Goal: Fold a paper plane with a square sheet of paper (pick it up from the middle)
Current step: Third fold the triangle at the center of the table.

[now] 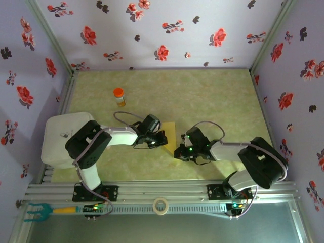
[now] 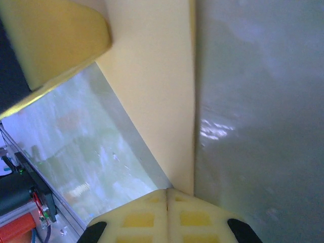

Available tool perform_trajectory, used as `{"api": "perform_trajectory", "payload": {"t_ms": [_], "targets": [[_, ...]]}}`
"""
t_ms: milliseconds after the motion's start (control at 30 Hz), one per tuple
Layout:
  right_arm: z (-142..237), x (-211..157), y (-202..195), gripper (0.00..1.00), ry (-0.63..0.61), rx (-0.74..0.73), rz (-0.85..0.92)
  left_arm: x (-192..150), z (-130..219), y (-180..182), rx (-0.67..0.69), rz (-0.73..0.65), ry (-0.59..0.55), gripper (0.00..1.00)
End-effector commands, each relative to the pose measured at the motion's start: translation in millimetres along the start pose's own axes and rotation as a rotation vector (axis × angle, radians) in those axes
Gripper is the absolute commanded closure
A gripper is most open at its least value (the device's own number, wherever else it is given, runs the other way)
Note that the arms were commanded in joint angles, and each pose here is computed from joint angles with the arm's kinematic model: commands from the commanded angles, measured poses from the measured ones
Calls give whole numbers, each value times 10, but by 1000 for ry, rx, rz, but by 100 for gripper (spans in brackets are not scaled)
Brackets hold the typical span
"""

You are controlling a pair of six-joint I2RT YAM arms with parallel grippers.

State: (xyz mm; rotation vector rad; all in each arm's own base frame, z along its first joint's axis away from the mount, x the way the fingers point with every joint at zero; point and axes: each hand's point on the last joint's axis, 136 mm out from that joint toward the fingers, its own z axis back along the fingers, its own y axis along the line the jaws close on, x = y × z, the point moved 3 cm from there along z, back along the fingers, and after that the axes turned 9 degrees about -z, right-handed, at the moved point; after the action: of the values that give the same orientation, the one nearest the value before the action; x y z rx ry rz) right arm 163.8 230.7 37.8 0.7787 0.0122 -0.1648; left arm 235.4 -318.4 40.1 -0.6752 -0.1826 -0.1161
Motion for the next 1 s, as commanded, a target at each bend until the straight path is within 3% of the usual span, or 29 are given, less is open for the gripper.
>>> {"api": "perform_trajectory", "payload": {"t_ms": [0,100,200,433,700,967], "targets": [[91,-46,-3,100,-5,13,-45,-167,-64,322,98,47,51,100],[213,46,292,99,-44,83,1,-166,-60,314,94,46,51,100],[201,155,410,100,-52,60,33,-160,-60,309,93,45,50,100],[-101,268,276,100,10,-19,-10,-146,-53,286,87,43,47,100],[-116,135,-89,100,8,-90,-66,-112,-45,238,73,32,38,100],[-100,136,-121,100,0,-98,-79,54,145,-241,-49,-41,-18,99]]}}
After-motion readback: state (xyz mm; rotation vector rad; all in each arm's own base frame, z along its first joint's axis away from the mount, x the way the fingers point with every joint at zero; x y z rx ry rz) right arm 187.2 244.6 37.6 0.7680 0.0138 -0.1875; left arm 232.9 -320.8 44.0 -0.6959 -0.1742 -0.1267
